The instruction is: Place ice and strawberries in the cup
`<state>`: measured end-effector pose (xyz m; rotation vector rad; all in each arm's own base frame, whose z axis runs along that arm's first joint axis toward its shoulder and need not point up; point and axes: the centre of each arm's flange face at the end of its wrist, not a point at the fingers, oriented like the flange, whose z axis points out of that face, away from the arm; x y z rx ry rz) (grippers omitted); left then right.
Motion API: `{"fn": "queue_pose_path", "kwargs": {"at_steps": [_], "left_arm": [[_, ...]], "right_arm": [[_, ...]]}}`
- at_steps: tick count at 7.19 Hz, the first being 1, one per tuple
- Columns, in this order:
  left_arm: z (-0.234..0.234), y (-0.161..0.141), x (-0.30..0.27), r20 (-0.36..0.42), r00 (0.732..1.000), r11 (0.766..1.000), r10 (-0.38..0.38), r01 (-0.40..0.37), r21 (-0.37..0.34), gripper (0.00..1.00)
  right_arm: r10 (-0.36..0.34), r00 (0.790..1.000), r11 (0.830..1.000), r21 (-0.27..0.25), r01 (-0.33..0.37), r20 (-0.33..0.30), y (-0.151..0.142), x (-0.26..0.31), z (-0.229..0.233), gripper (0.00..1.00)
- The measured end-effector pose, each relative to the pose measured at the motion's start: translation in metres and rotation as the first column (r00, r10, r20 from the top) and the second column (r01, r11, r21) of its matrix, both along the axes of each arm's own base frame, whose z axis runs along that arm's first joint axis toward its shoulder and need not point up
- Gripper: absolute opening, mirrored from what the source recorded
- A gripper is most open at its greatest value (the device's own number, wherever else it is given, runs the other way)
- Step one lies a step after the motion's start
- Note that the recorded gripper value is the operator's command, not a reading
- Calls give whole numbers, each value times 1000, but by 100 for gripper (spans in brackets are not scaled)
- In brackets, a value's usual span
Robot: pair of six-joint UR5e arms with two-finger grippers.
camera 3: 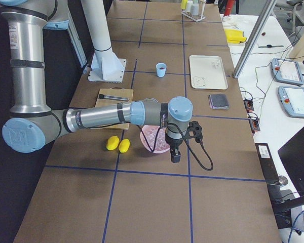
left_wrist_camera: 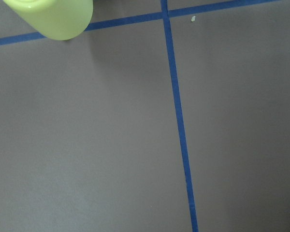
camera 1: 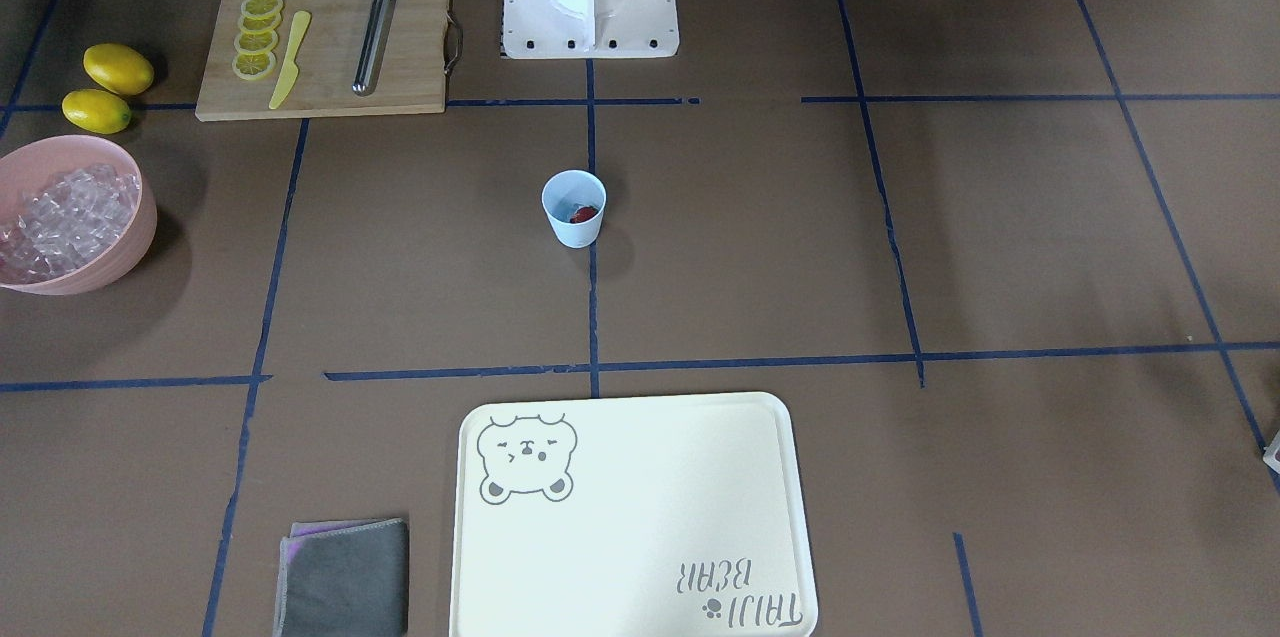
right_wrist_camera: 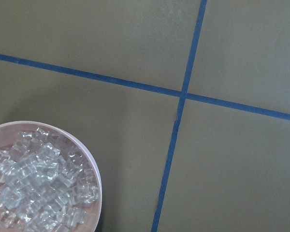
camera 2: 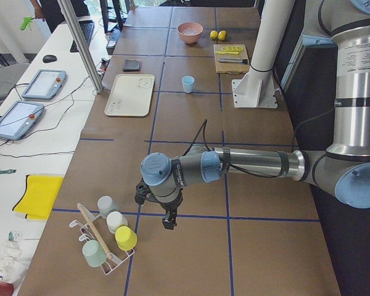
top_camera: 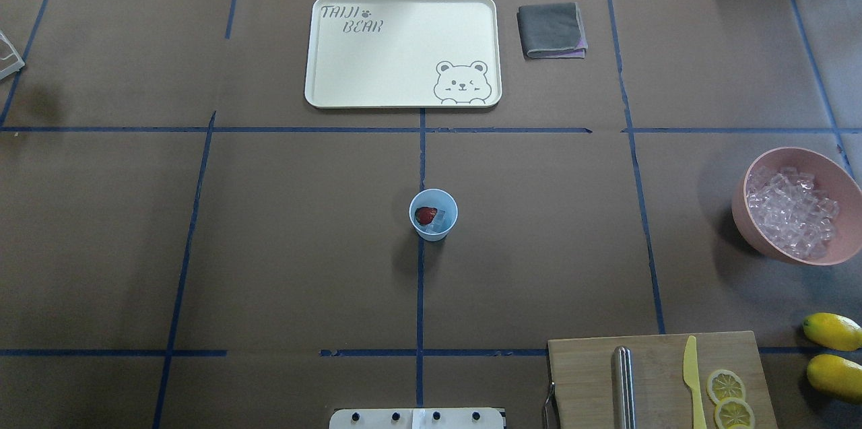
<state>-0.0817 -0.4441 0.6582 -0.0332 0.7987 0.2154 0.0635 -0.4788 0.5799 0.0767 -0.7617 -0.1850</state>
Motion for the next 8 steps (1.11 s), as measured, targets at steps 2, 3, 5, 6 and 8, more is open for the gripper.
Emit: {"fn": "queue_pose_path", "kwargs": {"at_steps": [2, 3, 5, 6, 8], "left_arm": [[13, 4, -1, 1, 1000, 1000, -3, 3, -20, 100], [16, 6, -1, -3, 1000, 1000, -6, 6, -29, 100], [10, 7, 2, -37, 996, 992, -85, 82, -91, 100], [4, 7, 2, -39, 991, 986, -125, 120, -120, 100], [0, 10, 2, -36, 987, 978, -157, 150, -143, 100]], "right_arm": [[-2, 1000, 1000, -5, 2, -2, 0, 0, 4, 99], [-4, 1000, 1000, -18, 4, -4, 0, 0, 11, 99], [-5, 1000, 1000, -26, 4, -15, 2, 0, 19, 99], [-4, 999, 1000, -12, 4, -32, 1, 2, 19, 99], [-3, 999, 1000, 4, 3, -48, 1, 3, 19, 99]]}}
